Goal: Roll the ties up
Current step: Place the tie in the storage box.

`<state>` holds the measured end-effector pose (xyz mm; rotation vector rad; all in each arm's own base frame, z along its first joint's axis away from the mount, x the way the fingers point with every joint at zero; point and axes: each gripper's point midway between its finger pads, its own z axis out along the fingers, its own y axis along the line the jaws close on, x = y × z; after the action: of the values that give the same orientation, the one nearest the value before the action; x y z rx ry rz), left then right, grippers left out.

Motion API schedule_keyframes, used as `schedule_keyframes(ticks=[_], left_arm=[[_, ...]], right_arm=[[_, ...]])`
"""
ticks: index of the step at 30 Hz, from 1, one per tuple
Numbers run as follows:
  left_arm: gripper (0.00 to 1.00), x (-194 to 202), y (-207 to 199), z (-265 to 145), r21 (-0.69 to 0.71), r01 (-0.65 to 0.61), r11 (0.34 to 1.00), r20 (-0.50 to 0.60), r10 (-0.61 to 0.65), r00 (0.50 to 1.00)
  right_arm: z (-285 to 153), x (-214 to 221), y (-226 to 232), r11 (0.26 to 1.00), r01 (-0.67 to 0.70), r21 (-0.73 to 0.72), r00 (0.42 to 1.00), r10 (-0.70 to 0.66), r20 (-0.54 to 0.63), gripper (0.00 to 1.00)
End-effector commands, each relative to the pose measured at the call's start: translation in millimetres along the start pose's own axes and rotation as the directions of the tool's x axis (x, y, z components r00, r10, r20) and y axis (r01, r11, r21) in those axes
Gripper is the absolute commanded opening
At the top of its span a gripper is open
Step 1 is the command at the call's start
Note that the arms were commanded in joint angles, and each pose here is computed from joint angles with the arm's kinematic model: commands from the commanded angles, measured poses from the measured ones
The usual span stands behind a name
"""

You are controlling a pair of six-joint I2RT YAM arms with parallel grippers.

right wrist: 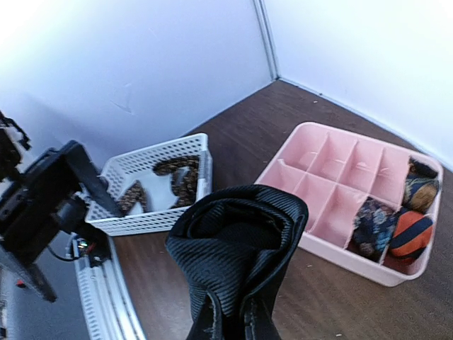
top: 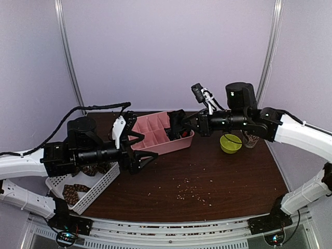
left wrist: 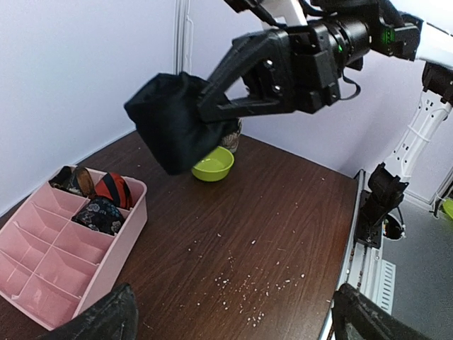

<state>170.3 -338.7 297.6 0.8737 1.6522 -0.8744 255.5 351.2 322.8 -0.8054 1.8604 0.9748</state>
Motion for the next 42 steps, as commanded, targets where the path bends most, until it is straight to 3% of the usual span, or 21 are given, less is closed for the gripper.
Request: schedule_keyframes(ticks=[1,6,13,26,35,42], left_arm=[[0.98,-10.4,5.2,-10.4,-0.018,0.049,0.999,0.032,-0.048,0.998],[0.98,-3.0,16.2,-20.5,-0.064,0.092,0.994,0.038,-0.090,0.995],[0.98,13.9,31.5,-34.0,-0.129,0.159,0.979,0.049,-0.154,0.987],[0.98,21.6,41.3,-57.2,-0.166,0.200,0.966,0.097,-0.185,0.978],[0.98,22.4,44.4,-72.0,-0.175,0.212,0.961,0.130,-0.191,0.973],[0.98,27.6,48.7,-80.4,-0.192,0.226,0.955,0.144,-0.200,0.969]], right_arm=[[10.3,-6.5,-38.6,0.941,0.264,0.211,0.960,-0.235,-0.151,0.00],[37.6,-24.4,-63.1,0.846,0.458,0.272,0.882,-0.394,-0.259,0.00],[72.5,-41.0,-94.4,0.664,0.682,0.305,0.727,-0.574,-0.378,0.00],[127.6,-15.8,-132.0,0.419,0.887,0.193,0.453,-0.713,-0.535,0.00],[168.5,20.7,-153.0,0.366,0.928,0.063,0.326,-0.723,-0.610,0.00],[192.3,64.4,-176.0,0.318,0.947,-0.057,0.192,-0.696,-0.691,0.00]])
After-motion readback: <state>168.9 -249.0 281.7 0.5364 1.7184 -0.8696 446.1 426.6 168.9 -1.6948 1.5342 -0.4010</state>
